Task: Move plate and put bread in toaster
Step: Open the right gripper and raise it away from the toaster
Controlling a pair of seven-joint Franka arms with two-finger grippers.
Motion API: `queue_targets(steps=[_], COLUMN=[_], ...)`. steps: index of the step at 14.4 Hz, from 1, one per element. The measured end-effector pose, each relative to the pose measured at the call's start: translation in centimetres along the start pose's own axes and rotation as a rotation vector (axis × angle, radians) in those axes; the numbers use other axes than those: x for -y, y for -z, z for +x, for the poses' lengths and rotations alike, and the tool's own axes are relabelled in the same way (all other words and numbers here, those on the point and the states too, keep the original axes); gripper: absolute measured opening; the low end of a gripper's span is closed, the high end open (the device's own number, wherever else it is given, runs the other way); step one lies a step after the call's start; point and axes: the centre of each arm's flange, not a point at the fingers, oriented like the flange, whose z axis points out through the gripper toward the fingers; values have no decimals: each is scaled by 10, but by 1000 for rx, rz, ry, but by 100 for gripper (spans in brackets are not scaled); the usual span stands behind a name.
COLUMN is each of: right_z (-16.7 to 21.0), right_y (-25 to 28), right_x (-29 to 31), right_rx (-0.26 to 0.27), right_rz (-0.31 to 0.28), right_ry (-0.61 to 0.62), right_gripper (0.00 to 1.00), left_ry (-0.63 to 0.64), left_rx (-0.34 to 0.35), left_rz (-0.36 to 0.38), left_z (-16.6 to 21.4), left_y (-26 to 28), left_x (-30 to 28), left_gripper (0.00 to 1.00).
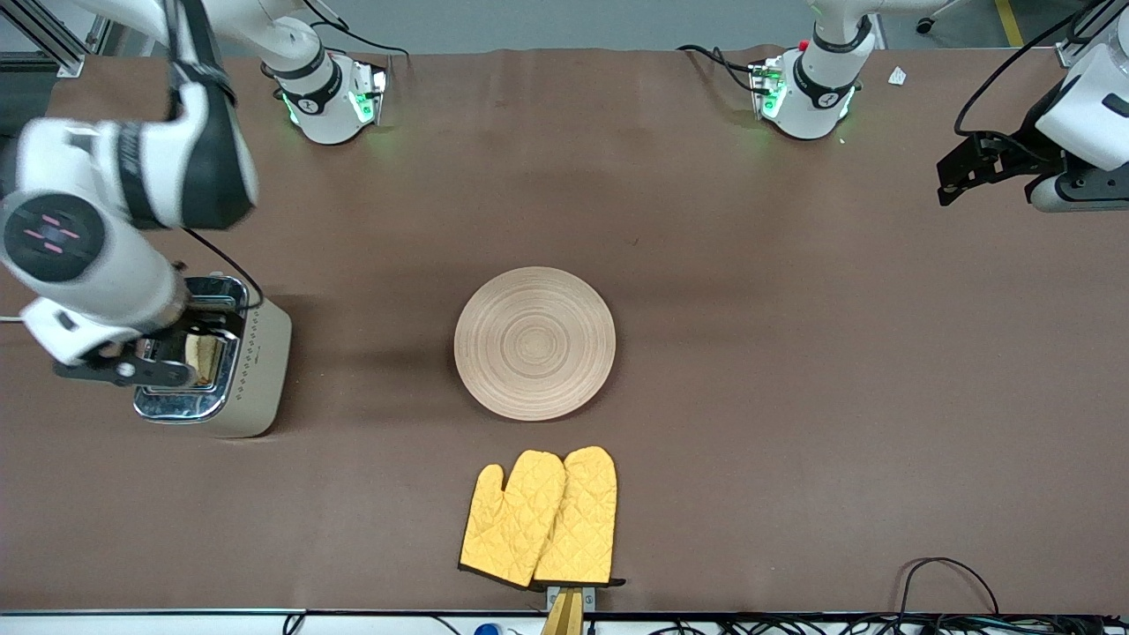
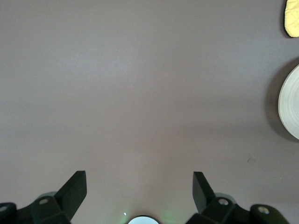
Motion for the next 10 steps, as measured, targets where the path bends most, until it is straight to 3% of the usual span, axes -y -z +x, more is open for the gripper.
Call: queue_targets(steps=[3,10], right_z=[-13,-34], right_y=[25,66], right_x=[-48,-79], right_rx=[-33,-110], right_rz=[140,189], right_ry=[16,36], right_gripper=[100,100], left_ry=[3,24], left_rx=[0,2], left_rz=[0,-1], left_z=[0,2], left_y=[0,-1], left_x=[2,14], left_gripper=[100,100])
